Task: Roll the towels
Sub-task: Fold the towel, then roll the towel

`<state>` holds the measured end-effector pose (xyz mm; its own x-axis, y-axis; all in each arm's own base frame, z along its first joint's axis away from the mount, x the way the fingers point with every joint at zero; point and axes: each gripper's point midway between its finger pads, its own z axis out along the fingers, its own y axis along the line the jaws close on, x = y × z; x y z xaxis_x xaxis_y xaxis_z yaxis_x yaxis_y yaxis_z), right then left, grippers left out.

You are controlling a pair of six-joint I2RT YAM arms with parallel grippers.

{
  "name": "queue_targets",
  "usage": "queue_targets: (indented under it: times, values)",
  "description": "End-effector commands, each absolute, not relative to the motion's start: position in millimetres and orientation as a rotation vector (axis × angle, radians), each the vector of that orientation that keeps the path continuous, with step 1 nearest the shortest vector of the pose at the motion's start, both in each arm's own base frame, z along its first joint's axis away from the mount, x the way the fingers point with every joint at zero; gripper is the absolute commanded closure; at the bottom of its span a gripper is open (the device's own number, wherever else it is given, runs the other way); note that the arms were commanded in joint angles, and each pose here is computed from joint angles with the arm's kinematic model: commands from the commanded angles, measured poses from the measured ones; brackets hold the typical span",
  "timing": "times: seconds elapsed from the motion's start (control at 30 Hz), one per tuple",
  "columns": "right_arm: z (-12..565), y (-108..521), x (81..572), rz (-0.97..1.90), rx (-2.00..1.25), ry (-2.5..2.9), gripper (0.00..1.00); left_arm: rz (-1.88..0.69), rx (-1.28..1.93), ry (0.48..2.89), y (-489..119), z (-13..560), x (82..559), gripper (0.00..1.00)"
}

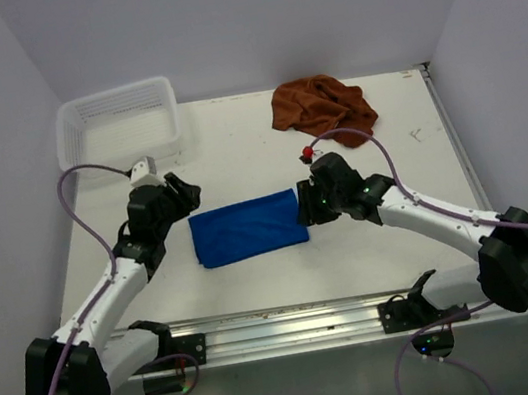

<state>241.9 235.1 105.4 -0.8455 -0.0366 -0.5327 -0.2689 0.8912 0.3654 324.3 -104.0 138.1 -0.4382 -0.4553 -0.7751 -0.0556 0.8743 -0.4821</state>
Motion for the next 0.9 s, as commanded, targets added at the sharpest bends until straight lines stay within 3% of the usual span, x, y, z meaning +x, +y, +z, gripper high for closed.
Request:
queue_targets:
  times: [0.0, 0.03, 0.1, 0.13, 0.47, 0.73, 0.87]
  values:
    - [109.2, 223.9, 245.5, 0.544, -0.089, 2.501, 0.60, -0.625, -0.237, 1.962, -139.4, 185.1, 344.3, 0.44]
    - [103.2, 223.7, 244.2, 0.564, -0.041, 2.498, 0.59, -0.680, -0.213, 1.972, -152.4, 191.1, 350.0, 0.31]
    - [95.9, 223.2, 242.2, 0.571, 0.003, 2.506, 0.52, -0.734, -0.171, 1.956, -170.2, 200.0, 354.4, 0.15]
    - [88.8, 222.0, 240.6, 0.577, 0.037, 2.511, 0.50, -0.745, -0.171, 1.952, -176.8, 203.9, 359.9, 0.01]
    - [65.6, 227.3, 245.2, 0.621, 0.147, 2.510, 0.49, -0.988, -0.021, 2.008, -254.8, 198.4, 376.4, 0.01]
    - [36.4, 229.2, 247.7, 0.597, 0.263, 2.561, 0.53, -1.031, 0.064, 2.128, -304.7, 166.4, 380.8, 0.16]
    - [25.7, 230.5, 247.5, 0.590, 0.278, 2.581, 0.55, -1.025, 0.082, 2.161, -315.1, 155.2, 383.3, 0.19]
